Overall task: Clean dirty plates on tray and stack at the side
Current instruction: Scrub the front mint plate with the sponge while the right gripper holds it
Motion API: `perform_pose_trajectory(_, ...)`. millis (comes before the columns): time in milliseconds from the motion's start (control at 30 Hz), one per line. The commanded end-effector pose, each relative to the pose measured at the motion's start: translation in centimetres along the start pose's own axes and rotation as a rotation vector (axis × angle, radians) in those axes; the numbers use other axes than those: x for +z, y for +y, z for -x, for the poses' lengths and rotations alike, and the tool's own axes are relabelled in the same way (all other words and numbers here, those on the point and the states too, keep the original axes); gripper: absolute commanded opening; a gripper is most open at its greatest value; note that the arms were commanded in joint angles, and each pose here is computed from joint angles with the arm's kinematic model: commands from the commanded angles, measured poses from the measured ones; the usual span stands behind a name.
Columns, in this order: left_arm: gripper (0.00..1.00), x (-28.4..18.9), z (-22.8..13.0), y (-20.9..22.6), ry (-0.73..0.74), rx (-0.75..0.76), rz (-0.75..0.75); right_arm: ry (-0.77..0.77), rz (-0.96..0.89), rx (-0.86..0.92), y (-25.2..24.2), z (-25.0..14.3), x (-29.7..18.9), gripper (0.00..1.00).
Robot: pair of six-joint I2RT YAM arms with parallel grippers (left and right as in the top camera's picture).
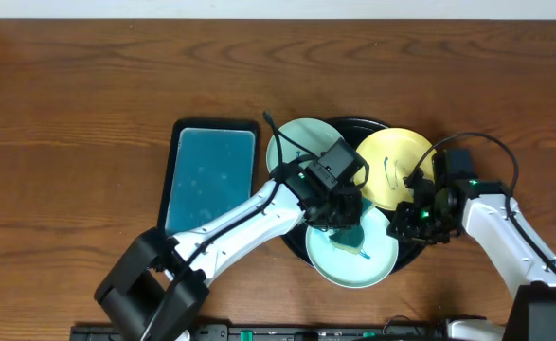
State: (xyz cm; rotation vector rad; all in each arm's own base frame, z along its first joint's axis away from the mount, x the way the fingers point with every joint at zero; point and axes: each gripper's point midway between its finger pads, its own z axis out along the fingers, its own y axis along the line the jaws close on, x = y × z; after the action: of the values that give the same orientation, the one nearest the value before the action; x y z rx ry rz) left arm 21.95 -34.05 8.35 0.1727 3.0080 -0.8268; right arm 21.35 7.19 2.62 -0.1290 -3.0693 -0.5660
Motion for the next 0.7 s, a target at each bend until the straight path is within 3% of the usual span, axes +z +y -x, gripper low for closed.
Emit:
perform_pose_trajectory(0,0.07,0.7,-0.3,0.1,0.001,-0.045,0.012,0.032,-0.013,0.008,-0.4,-1.0,0.8,0.25)
perform_pose_trajectory(333,0.08,2.6,-1.7,-0.1,-0.051,-0.095,0.103,0.023,0.003,0.018,-0.4,-1.5,2.1,0.01)
perform_pose_trajectory(667,0.08,4.4,-1.9,-1.7,-0.096,-0.085,0.085,0.007,0.007,0.021,-0.3,-1.1,2.1,0.01)
